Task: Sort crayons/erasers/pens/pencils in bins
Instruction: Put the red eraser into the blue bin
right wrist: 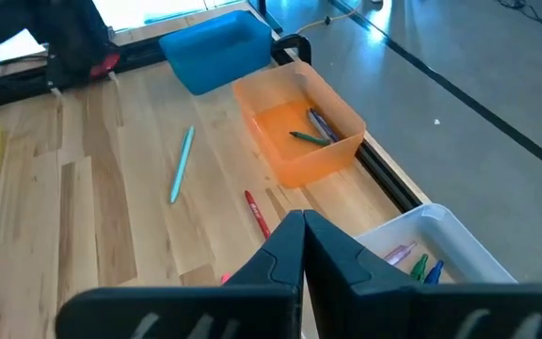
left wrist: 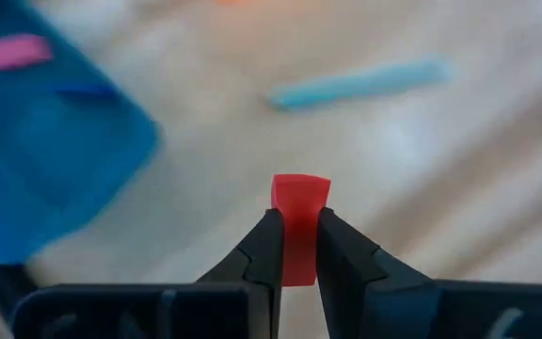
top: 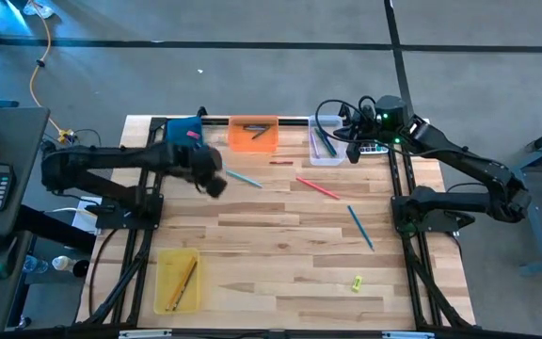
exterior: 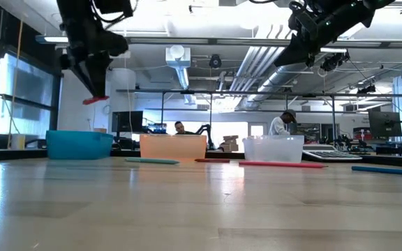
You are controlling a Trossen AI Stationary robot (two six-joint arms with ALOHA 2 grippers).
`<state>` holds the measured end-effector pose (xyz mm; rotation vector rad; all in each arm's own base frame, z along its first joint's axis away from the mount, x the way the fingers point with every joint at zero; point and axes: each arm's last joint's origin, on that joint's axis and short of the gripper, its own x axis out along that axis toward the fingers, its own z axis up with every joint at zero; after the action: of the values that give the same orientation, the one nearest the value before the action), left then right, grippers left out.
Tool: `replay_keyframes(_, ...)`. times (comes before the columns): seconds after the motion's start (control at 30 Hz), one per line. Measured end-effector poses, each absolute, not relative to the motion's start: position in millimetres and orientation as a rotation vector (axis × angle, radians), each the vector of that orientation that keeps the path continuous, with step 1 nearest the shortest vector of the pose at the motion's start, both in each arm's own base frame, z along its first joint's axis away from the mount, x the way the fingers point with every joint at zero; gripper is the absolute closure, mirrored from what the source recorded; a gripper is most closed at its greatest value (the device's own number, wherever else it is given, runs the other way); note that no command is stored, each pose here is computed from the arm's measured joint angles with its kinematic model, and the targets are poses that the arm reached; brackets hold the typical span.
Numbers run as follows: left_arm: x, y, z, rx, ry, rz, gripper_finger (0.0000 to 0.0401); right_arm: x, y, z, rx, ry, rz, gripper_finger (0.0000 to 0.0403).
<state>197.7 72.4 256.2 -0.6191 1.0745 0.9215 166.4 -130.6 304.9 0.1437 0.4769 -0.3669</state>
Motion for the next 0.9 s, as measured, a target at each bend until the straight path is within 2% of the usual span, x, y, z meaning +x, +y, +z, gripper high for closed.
replay_keyframes(0.2,175.0,121.9,257.2,-0.685,0.998,1.168,0.0366,166.4,-130.6,304.8,0.151,0.476,-0.369,0.0403)
replay_keyframes(0.37,158.1,164.3,241.0,-0.719,1.060,1.299,0.0367,166.4,-130.6,304.8,0.156,0.475,-0.370,0.0403)
replay_keyframes(0.63,139.0,215.4,204.5,-0.828,1.140,1.353,0.0367,166.4,-130.6,304.8,0.176,0.472,-0.376,0.0403)
replay_keyframes(0.9,136.8,227.6,183.0,-0.908,1.111,1.371,0.0366,166.6,-131.0,305.5,0.171,0.465,-0.380,0.0403)
